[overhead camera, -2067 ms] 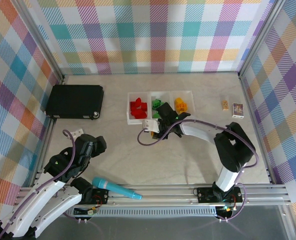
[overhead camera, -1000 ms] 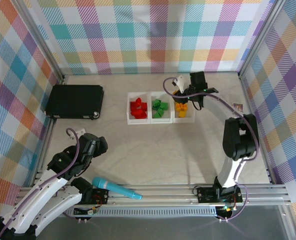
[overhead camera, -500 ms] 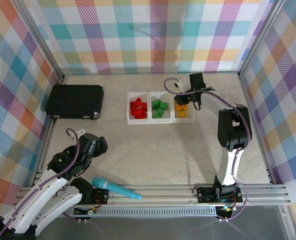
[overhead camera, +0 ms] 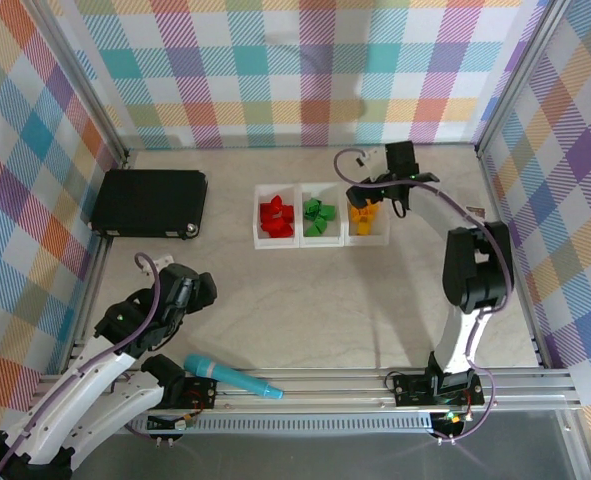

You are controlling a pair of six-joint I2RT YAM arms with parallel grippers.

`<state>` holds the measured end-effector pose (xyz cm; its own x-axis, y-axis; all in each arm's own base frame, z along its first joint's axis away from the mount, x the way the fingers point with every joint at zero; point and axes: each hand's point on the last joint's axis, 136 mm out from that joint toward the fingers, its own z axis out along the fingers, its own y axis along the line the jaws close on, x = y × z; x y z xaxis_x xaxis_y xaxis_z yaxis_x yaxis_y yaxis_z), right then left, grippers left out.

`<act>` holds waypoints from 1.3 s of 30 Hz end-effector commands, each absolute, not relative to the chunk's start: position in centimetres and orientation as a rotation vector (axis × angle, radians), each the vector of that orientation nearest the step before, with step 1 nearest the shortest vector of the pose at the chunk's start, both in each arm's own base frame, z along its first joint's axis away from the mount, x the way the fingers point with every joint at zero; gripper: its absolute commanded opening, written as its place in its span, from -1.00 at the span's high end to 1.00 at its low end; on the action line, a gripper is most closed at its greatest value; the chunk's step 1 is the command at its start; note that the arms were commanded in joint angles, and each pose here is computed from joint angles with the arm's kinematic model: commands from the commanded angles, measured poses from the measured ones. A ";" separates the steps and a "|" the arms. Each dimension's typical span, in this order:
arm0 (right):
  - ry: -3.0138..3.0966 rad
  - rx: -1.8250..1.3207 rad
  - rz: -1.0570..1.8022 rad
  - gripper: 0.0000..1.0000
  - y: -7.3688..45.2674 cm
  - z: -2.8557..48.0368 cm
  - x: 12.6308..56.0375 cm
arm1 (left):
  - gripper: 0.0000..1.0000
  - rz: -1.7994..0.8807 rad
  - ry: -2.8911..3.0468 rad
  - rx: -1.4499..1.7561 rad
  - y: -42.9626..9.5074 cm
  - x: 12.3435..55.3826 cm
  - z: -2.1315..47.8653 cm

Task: Sort the legos into containers by color
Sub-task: Place the lego in the container, then reset both arms

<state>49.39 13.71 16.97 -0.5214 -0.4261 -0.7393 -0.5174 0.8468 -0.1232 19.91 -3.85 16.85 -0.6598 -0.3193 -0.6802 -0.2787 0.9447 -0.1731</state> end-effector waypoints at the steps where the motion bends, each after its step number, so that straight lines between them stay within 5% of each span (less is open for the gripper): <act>1: 2.085 -0.553 0.147 -0.98 12.8 22.9 48.0 | -0.99 -0.052 2.229 -0.366 -3.6 21.3 20.2; 12: 1.861 -0.072 0.134 -0.98 5.8 29.3 39.4 | -0.99 -0.035 2.070 -0.264 -4.1 23.5 23.4; 25: 1.889 0.242 -0.081 -0.98 -1.7 16.5 34.3 | -0.99 -0.121 2.022 -0.325 -3.9 22.9 23.3; 39: 1.956 -0.037 0.137 -0.98 2.2 8.8 39.8 | -0.99 -0.018 1.868 -0.308 -1.7 22.6 23.6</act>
<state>37.61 -0.28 6.31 -0.4777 0.0989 -0.8729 0.0778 0.9945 0.0700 22.14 -2.51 23.05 -0.3376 -0.2473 -0.9082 -0.1733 0.9647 -0.1983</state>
